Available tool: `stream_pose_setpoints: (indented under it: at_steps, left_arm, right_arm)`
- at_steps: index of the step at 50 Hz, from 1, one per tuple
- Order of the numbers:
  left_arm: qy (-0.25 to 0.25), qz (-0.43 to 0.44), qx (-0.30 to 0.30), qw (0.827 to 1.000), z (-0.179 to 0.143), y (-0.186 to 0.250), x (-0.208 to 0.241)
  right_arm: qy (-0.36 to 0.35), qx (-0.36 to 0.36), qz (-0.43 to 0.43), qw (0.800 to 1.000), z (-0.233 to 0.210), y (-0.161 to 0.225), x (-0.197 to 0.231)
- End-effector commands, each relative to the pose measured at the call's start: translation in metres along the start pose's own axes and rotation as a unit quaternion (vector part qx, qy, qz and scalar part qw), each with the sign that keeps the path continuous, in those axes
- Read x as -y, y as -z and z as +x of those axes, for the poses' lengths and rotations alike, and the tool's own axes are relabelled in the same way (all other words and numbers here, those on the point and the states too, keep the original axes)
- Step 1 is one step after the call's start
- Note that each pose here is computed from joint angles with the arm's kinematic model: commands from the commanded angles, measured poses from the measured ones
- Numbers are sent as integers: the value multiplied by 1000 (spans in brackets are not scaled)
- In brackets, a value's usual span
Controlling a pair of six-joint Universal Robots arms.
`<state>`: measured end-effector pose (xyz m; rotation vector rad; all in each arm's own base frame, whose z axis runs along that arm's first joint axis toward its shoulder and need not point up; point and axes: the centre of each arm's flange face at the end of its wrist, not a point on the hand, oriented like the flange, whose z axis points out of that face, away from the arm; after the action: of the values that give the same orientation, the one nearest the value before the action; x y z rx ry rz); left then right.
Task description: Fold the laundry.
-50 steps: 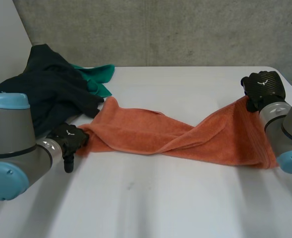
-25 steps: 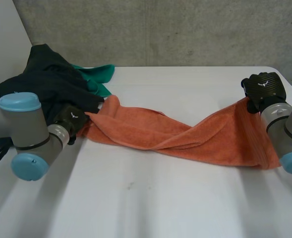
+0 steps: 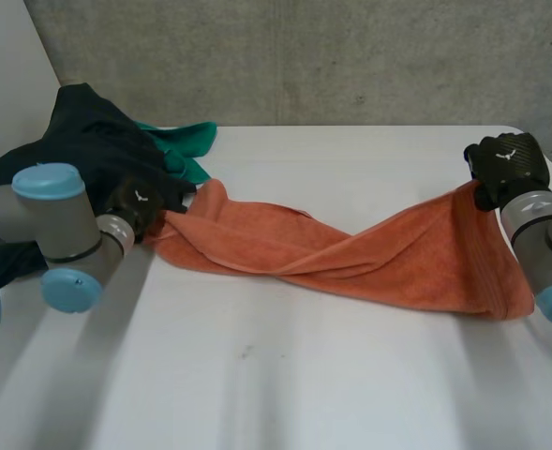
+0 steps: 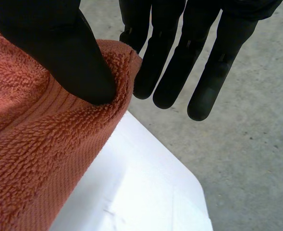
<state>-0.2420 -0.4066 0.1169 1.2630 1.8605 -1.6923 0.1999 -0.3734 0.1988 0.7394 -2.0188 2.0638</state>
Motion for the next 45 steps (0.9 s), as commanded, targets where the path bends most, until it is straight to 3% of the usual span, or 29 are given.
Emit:
stream_pose_setpoints:
  at_steps: [1, 7, 11, 18, 22, 27, 34, 45]
  left_arm:
    - [51, 13, 22, 998, -50, 27, 38]
    - [146, 16, -7, 989, -97, 92, 66]
    - [192, 17, -40, 980, -111, 132, 77]
    - [227, 5, -104, 968, -87, 137, 61]
    - [209, -18, -124, 970, -61, 125, 41]
    - [151, -28, -150, 977, -27, 114, 26]
    - [94, -27, -128, 987, 0, 85, 3]
    - [40, -5, -86, 996, 4, 45, -2]
  right_arm:
    - [13, -23, -10, 1000, 34, 7, 21]
    - [62, -7, -43, 997, 72, 33, 55]
    - [83, 15, -75, 994, 89, 56, 72]
    - [67, 79, -68, 992, 63, 71, 82]
    - [46, 54, -55, 996, 60, 52, 69]
    - [25, 6, -63, 998, 60, 28, 45]
    - [23, 5, -91, 996, 54, 15, 19]
    - [23, 16, -96, 995, 45, 11, 9]
